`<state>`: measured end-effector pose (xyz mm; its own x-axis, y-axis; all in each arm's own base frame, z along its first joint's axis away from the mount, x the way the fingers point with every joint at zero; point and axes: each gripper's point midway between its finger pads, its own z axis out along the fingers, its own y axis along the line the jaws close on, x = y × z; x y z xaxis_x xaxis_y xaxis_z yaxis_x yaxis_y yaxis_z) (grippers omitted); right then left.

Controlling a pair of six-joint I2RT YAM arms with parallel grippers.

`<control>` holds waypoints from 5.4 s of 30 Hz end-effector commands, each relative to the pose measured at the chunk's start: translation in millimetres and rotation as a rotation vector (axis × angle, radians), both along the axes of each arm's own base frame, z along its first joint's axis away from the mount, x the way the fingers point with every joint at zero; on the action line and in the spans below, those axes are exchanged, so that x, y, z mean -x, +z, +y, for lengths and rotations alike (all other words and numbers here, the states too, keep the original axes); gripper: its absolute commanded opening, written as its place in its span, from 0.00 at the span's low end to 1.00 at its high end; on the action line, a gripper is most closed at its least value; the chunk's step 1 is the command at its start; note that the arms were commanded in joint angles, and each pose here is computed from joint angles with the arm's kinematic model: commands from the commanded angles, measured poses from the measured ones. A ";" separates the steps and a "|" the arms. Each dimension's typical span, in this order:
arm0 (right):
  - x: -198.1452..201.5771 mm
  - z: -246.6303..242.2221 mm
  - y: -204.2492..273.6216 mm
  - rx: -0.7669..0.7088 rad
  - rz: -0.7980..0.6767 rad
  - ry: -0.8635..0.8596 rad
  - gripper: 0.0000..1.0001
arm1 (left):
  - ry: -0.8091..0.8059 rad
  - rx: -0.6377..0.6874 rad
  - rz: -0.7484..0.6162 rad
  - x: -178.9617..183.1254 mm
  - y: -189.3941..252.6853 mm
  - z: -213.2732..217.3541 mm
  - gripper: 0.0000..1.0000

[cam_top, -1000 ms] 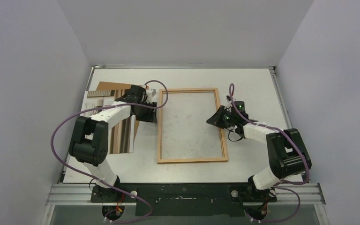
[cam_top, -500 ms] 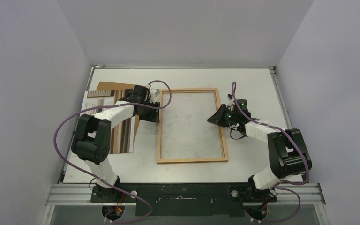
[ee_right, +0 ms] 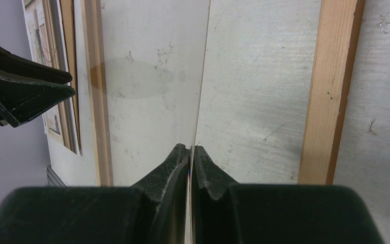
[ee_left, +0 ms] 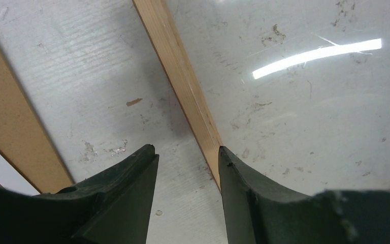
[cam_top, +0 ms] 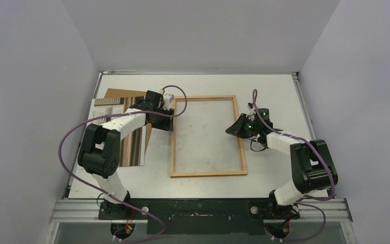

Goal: Put the photo into the frame

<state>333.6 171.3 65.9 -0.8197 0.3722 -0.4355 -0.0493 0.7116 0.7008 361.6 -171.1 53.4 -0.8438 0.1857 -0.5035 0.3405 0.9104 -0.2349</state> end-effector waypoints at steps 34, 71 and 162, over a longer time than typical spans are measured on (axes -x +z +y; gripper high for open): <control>0.6 -3.6 5.6 -0.049 -0.077 0.028 0.05 | -0.032 -0.056 -0.046 -11.6 -12.6 -2.1 0.34; 13.0 48.1 111.1 -0.302 -0.171 0.087 0.05 | 0.258 0.230 -0.020 -30.5 5.4 52.1 0.24; 13.8 -28.5 -18.9 0.364 0.020 -0.073 0.73 | -0.055 0.084 -0.042 -10.4 -12.2 -19.6 0.17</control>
